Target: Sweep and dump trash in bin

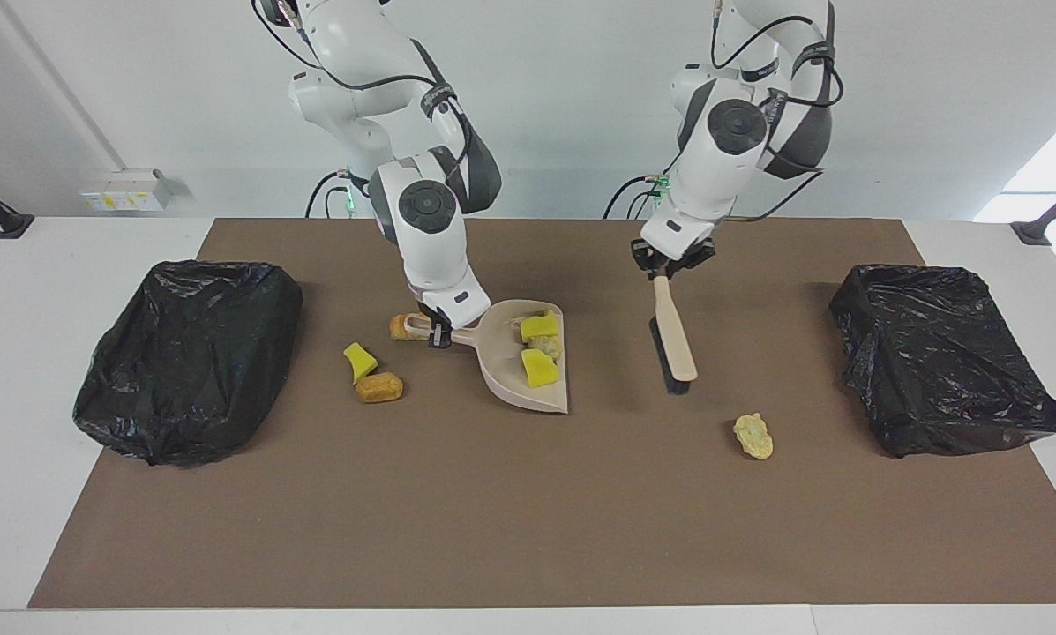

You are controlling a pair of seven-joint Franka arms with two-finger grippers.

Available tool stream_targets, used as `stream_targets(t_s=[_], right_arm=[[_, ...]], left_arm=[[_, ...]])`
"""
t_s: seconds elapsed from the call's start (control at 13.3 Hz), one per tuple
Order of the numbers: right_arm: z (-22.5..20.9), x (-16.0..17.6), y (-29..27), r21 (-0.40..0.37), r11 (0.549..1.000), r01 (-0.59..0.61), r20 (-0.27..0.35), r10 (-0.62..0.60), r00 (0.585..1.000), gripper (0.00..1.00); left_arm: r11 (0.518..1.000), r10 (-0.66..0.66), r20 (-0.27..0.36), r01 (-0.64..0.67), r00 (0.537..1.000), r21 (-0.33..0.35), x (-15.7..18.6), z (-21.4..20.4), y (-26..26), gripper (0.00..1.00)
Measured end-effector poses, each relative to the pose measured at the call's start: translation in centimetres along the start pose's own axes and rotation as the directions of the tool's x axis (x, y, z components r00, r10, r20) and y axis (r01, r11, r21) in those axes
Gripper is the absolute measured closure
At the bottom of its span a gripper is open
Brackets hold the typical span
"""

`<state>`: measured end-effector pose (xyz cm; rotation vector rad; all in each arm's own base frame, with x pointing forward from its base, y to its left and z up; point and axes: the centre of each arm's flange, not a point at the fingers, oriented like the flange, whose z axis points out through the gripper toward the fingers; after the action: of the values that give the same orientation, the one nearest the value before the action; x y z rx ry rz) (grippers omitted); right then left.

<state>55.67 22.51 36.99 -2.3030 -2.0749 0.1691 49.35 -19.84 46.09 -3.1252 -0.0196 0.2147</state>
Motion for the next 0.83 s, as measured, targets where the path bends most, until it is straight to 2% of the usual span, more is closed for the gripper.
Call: stream_targets(t_s=[0.23,0.45,0.6,0.83], right_arm=[[-0.5,-0.2,0.3,-0.008,1.000,-0.005,-0.006,0.005,1.000,0.69],[-0.6,0.2,0.0,-0.009,1.000,0.012,0.013,-0.012,1.000,0.69],[-0.5,-0.1,-0.4,0.008,0.999,0.033,0.072,-0.034,0.997,0.69],[-0.5,-0.7,-0.7,0.032,0.999,0.029,0.092,-0.032,0.995,0.69]], left_arm=[[1.000,0.002,-0.031,-0.002,1.000,0.011,4.2,0.7,-10.3,0.73],[0.996,0.022,-0.075,-0.015,0.997,0.090,8.1,3.8,-16.7,0.73],[0.994,0.046,-0.061,-0.039,0.997,0.101,10.0,5.4,-17.9,0.73],[0.990,0.107,-0.022,-0.104,0.994,0.100,11.1,9.0,-14.8,0.73]])
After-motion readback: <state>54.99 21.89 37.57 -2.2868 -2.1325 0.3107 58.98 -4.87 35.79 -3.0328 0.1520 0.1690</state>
